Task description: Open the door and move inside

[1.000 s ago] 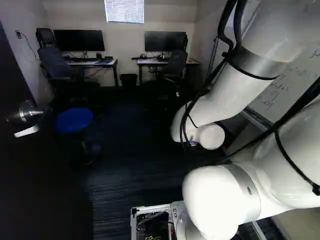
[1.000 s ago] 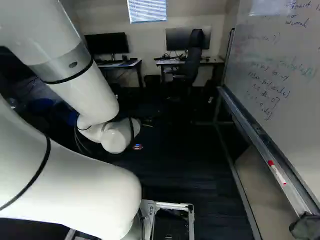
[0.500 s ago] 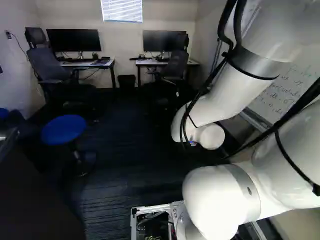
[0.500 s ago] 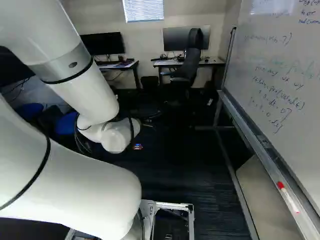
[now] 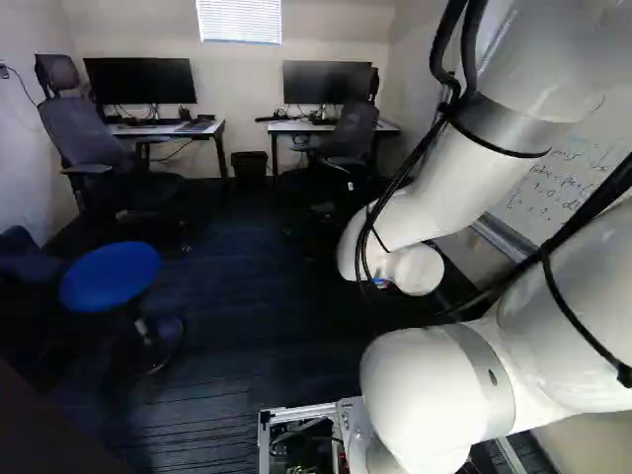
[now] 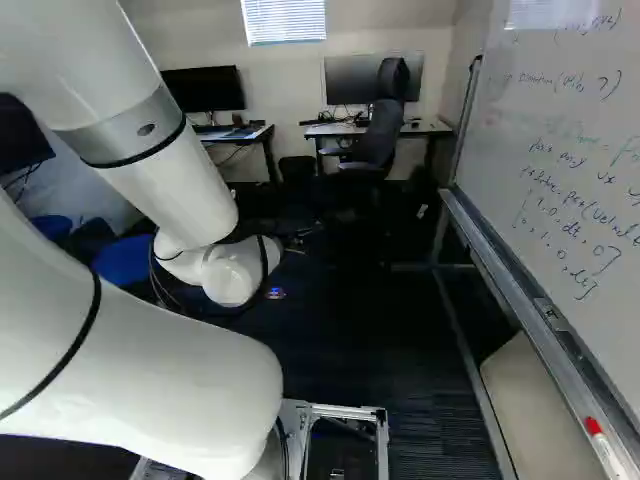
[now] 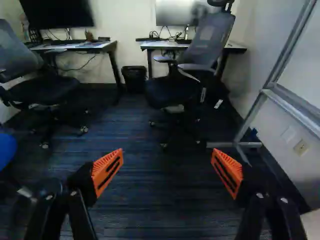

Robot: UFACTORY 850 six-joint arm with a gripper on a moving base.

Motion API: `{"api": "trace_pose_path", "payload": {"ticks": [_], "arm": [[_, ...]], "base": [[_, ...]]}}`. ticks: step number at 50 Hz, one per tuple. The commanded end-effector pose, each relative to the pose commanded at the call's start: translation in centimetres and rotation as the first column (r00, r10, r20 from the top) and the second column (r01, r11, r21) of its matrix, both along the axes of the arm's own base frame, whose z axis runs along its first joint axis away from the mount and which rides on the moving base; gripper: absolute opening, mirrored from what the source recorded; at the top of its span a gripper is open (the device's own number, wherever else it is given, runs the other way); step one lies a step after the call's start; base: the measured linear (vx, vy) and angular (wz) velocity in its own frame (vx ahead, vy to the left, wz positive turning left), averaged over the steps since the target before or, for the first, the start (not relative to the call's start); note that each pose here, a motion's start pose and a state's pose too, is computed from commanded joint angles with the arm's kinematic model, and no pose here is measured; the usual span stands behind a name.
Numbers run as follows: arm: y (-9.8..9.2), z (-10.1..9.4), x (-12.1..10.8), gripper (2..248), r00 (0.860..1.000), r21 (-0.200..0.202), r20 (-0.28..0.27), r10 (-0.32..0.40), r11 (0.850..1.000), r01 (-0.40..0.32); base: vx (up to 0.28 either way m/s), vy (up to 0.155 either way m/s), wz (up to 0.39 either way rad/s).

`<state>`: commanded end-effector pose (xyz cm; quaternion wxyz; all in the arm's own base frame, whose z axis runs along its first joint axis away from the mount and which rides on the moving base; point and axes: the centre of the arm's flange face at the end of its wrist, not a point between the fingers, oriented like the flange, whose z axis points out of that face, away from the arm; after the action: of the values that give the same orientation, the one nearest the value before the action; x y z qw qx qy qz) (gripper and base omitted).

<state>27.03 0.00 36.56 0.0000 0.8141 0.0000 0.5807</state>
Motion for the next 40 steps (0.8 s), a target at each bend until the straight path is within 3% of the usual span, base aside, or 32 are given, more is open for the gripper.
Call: {"api": "trace_pose_path", "payload": {"ticks": [16,40], "arm": [[0.00,0.00,0.00,247,1.000,0.000,0.000,0.000,1.000,0.000],[0.00,0.00,0.00,247,1.000,0.000,0.000,0.000,1.000,0.000]], "base": [[0.145,0.000,-0.002],[-0.005,-0.001,0.000]]}}
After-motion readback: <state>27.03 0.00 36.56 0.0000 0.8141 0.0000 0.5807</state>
